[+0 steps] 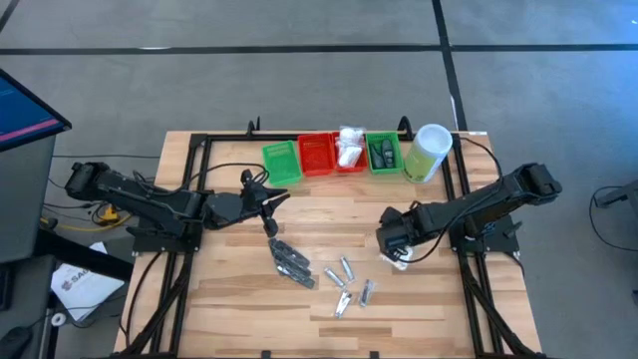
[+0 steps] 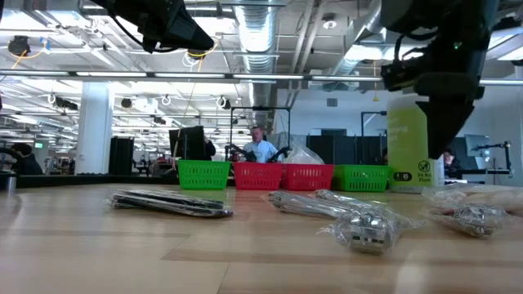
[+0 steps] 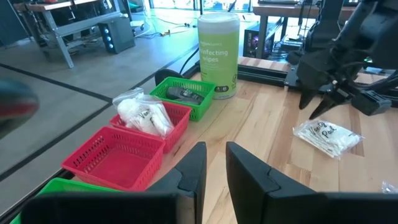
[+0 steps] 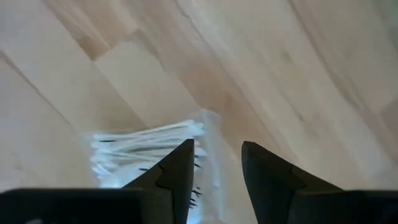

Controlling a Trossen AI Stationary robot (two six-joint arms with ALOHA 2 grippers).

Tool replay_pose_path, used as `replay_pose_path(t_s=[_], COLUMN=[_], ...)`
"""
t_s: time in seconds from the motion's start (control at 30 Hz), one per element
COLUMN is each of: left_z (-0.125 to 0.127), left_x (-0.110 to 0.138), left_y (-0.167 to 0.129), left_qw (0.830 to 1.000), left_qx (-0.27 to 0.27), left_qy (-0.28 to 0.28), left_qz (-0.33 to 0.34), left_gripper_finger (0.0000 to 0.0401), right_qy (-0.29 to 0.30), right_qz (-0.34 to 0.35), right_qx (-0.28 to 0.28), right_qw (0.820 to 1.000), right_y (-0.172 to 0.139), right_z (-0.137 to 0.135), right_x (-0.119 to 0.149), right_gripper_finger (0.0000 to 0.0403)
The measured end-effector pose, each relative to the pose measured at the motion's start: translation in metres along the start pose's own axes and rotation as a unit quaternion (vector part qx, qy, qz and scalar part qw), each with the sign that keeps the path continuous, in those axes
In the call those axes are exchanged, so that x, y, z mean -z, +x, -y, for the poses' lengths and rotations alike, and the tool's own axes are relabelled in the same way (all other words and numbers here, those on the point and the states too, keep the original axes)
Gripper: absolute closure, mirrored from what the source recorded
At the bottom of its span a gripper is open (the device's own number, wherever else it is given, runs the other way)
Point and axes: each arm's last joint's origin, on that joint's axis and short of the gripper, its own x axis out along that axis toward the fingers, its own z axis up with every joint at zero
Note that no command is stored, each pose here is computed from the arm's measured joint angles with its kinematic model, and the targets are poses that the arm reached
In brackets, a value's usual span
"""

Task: Pick & Place Travel size toiletries
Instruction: Put the white cotton pack into the right red bin

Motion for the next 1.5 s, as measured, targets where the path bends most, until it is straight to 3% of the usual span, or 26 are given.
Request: replay_pose_path(t_s=[0.13, 0.4, 0.73, 1.0, 1.1, 1.27, 1.5], left_z=[0.000, 0.000, 0.000, 0.000, 0.000, 0.000, 0.000], left_x=[0.000, 0.000, 0.000, 0.000, 0.000, 0.000, 0.001], left_y=[0.000, 0.000, 0.000, 0.000, 0.000, 0.000, 0.000], left_qw=[1.000, 1.000, 1.000, 1.000, 1.000, 1.000, 1.000], left_qx=[0.000, 0.000, 0.000, 0.000, 0.000, 0.000, 0.000], left_qy=[0.000, 0.000, -0.001, 0.000, 0.000, 0.000, 0.000], left_qz=[0.000, 0.000, 0.001, 0.000, 0.000, 0.000, 0.000], left_gripper_finger=[0.0348, 0.0348, 0.0348, 0.0348, 0.0348, 0.0348, 0.0348], right_qy=[0.011, 0.023, 0.020, -0.016, -0.024, -0.034, -0.030], right_qz=[-0.007, 0.014, -0.019, -0.042, -0.050, -0.055, -0.037], right_qx=[0.001, -0.063, -0.035, -0.069, -0.064, -0.069, -0.079], right_qw=[1.000, 0.998, 0.999, 0.997, 0.996, 0.995, 0.996], right_y=[0.011, 0.021, 0.044, 0.056, 0.060, 0.062, 0.051], right_z=[0.013, 0.015, 0.019, 0.009, 0.009, 0.009, 0.016], right_x=[0.005, 0.005, 0.012, 0.009, 0.008, 0.006, 0.004], right_gripper_finger=[0.0282, 0.0283, 0.0283, 0.0285, 0.0305, 0.0388, 0.0400])
